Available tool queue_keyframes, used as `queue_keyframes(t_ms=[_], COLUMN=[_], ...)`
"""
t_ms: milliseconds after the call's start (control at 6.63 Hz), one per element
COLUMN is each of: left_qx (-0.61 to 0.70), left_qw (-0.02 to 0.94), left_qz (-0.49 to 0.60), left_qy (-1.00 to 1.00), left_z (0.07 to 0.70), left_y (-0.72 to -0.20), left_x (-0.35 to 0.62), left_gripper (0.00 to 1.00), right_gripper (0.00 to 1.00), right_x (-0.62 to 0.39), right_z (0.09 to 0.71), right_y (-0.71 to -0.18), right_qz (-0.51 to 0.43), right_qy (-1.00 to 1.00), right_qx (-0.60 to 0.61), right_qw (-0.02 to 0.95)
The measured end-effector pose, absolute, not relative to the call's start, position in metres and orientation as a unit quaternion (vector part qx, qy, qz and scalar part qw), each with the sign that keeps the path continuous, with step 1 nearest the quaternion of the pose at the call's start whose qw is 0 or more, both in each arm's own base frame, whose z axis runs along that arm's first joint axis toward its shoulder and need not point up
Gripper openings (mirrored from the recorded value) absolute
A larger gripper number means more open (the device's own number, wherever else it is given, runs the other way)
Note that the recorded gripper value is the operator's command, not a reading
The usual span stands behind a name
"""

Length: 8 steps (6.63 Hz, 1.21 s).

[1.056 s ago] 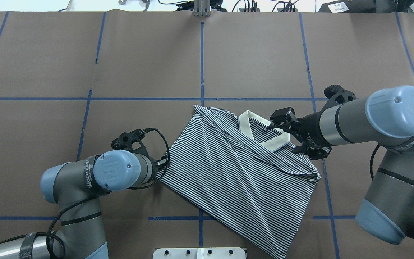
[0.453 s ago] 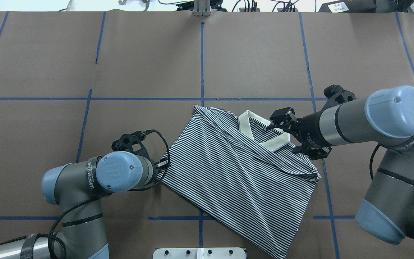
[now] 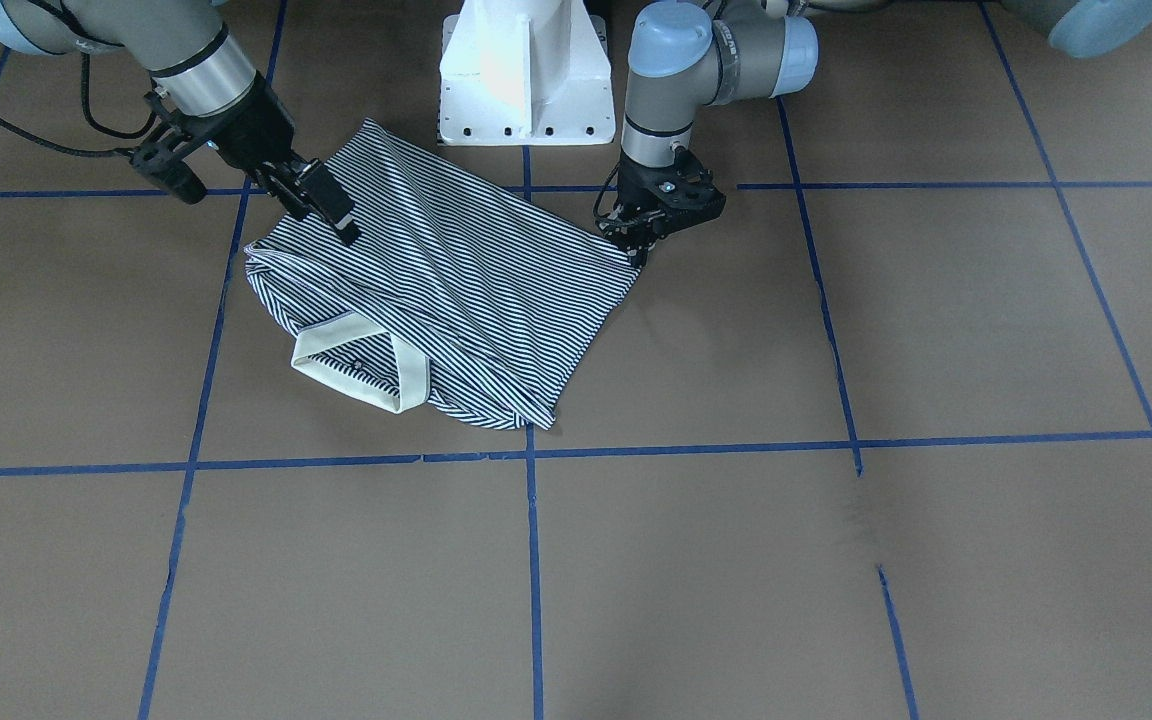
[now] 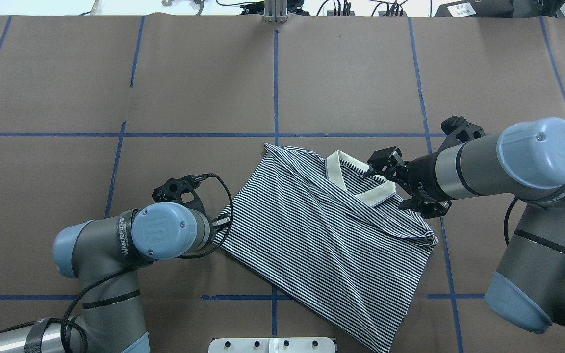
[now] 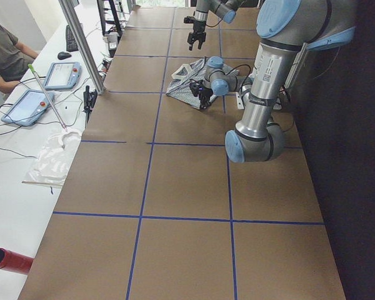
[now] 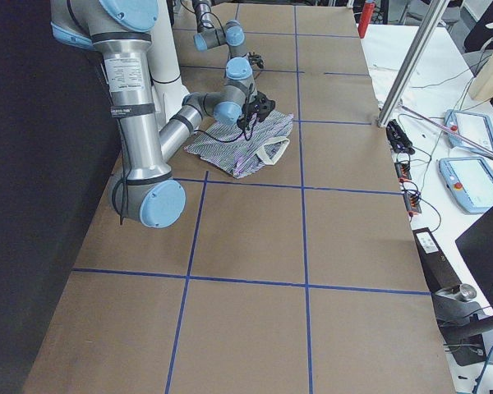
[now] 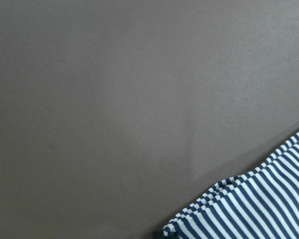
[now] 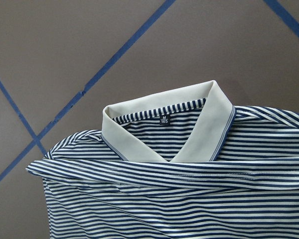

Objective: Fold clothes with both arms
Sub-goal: 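Fold the shirt in half with the left gripper toward the right gripper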

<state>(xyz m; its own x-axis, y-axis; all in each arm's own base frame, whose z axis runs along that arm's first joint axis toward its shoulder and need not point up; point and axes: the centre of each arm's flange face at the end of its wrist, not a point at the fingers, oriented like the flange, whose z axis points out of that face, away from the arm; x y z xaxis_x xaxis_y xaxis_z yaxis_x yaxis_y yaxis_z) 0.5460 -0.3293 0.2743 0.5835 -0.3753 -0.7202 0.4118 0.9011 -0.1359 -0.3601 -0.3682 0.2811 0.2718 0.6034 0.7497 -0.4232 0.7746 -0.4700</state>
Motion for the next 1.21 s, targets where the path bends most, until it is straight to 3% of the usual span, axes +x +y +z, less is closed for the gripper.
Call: queue_keyframes(t_ms=[302, 754, 905, 1056, 1207], left_qx=[0.078, 0.176, 0.191, 0.203, 0.211], left_qw=[0.896, 0.873, 0.868, 0.865, 0.862], left_qz=[-0.199, -0.235, -0.251, -0.256, -0.254], left_qy=[0.388, 0.389, 0.385, 0.381, 0.386], left_z=[0.277, 0.282, 0.291, 0.302, 0.301], left_y=[-0.384, -0.577, -0.636, -0.672, -0.687], left_x=[0.515, 0.504, 0.506, 0.502, 0.492], left_gripper=[0.0, 0.0, 0.57, 0.67, 0.68], right_gripper=[1.0, 1.0, 1.0, 1.0, 1.0], right_x=[-0.361, -0.36, -0.36, -0.362, -0.373], right_z=[0.282, 0.282, 0.28, 0.273, 0.26], right_y=[-0.369, -0.37, -0.369, -0.37, -0.378], right_qz=[0.326, 0.327, 0.325, 0.322, 0.319], right_qy=[-0.507, -0.508, -0.51, -0.516, -0.522], right_qx=[-0.086, -0.084, -0.084, -0.082, -0.081], right_qw=[0.793, 0.792, 0.792, 0.789, 0.787])
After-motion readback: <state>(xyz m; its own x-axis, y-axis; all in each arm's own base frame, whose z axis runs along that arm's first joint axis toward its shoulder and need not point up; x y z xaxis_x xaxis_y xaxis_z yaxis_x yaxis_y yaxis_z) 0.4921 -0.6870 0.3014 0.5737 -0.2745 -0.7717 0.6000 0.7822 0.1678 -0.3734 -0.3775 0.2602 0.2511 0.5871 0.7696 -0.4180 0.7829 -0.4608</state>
